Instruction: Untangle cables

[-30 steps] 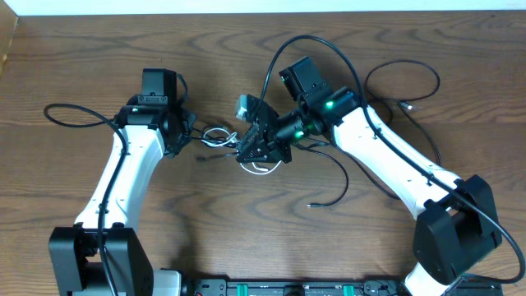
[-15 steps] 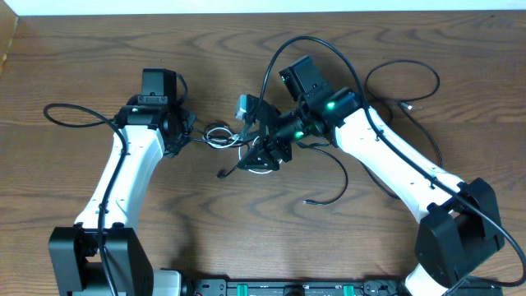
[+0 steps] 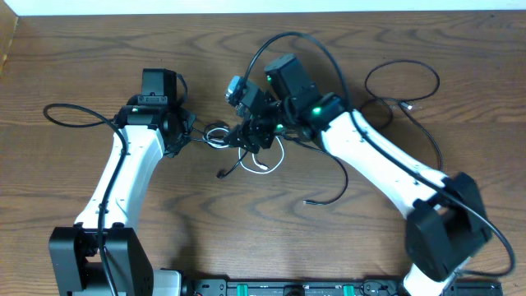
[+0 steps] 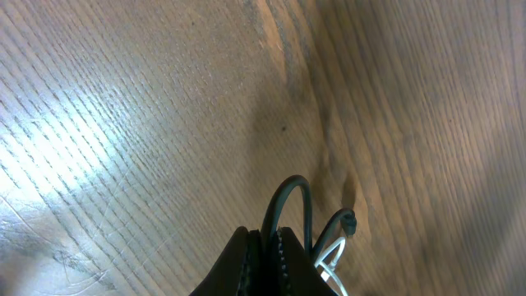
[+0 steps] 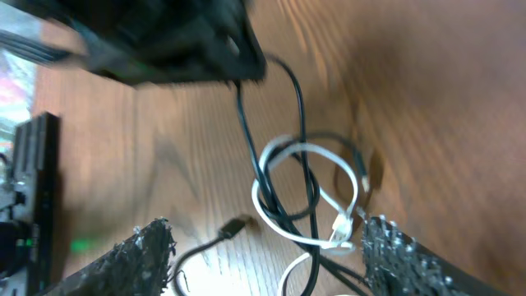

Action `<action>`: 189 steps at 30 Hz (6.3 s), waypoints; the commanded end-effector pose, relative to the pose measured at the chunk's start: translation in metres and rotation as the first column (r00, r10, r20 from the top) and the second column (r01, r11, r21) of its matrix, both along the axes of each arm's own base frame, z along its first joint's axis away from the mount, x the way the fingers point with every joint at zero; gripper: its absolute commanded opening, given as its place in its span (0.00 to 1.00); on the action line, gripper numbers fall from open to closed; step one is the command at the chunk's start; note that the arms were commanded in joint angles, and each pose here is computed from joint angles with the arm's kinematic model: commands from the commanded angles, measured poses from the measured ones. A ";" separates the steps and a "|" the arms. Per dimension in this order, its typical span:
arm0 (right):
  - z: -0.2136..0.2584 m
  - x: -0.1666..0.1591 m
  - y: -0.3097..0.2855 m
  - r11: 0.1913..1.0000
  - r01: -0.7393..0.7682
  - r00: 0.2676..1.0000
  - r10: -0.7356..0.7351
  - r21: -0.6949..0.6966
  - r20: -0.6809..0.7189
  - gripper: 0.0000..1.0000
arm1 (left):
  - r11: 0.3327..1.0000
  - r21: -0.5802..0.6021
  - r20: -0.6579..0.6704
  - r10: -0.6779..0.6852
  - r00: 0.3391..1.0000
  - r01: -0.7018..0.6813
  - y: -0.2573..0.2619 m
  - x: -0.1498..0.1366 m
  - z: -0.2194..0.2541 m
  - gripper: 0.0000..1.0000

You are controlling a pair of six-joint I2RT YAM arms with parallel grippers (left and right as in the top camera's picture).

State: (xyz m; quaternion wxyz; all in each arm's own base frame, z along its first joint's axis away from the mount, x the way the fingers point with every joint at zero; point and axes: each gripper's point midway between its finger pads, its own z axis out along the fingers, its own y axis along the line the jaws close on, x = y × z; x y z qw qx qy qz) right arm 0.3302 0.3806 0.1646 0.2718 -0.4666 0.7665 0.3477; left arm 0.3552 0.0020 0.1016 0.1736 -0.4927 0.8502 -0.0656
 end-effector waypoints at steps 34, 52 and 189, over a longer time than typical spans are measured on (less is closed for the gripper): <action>-0.107 -0.024 0.037 0.951 -0.121 0.977 0.165 -0.284 0.136 0.35 | 1.000 0.019 -0.010 0.023 1.000 -0.022 0.006 -0.002 -0.003 0.08; -0.129 -0.008 0.038 0.945 -0.066 0.975 0.129 -0.319 0.179 0.08 | 1.000 0.019 -0.010 0.023 1.000 -0.022 0.006 -0.002 -0.003 0.08; 0.081 0.032 -0.100 0.928 0.213 0.881 -0.047 0.307 -0.470 0.01 | 0.004 0.200 0.458 -0.884 -0.090 0.980 -0.134 -0.016 -0.014 0.97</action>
